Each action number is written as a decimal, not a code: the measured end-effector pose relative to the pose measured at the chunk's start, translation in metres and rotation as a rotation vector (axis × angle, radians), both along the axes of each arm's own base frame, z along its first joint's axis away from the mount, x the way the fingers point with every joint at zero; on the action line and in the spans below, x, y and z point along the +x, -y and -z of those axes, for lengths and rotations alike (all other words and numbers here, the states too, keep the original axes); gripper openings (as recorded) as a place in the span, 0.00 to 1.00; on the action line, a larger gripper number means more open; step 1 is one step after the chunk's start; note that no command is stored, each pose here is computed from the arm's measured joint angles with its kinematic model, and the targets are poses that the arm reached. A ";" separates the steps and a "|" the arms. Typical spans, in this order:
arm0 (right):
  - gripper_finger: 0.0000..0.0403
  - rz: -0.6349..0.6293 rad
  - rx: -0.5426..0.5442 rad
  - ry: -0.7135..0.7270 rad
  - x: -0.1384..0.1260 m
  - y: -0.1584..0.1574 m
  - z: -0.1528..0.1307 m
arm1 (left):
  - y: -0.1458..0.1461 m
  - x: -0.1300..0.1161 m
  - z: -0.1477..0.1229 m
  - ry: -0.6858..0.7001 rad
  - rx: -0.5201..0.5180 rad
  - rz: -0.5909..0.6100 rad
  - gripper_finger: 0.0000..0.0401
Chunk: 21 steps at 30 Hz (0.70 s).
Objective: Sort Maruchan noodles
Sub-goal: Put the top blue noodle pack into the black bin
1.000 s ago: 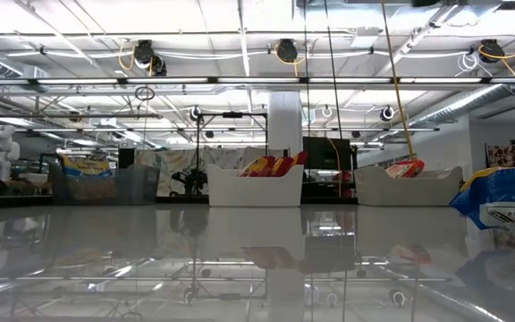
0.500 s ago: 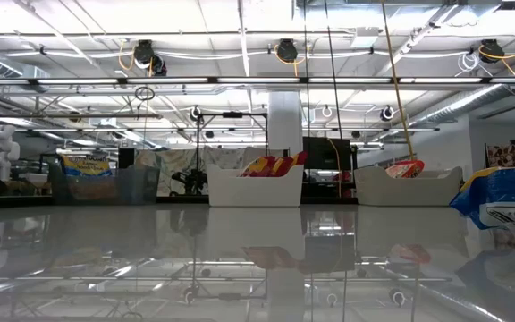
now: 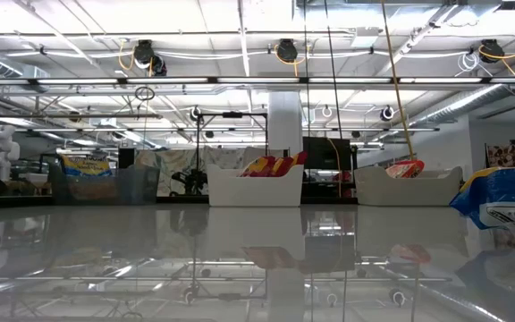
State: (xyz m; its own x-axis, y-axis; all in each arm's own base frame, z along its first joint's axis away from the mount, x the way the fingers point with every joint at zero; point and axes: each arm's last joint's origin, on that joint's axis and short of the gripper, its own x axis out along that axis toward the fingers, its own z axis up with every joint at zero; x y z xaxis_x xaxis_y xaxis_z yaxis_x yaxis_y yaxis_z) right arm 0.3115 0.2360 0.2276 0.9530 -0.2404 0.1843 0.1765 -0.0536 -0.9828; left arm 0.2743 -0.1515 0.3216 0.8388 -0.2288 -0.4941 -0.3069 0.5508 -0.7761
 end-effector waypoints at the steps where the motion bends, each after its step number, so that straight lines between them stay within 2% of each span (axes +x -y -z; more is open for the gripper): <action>1: 0.29 0.007 0.000 -0.003 0.000 0.000 0.000 | 0.002 0.004 0.001 0.013 -0.012 0.006 0.59; 5: 0.29 0.007 0.000 -0.005 -0.001 -0.001 0.000 | 0.007 0.013 0.004 0.055 -0.048 0.008 0.59; 12: 0.29 0.032 0.006 -0.009 -0.001 0.000 0.000 | 0.005 0.014 0.000 0.081 -0.063 -0.002 0.59; 21: 0.29 0.026 0.023 -0.005 -0.002 -0.001 0.000 | 0.010 0.019 -0.003 0.134 -0.119 0.047 0.59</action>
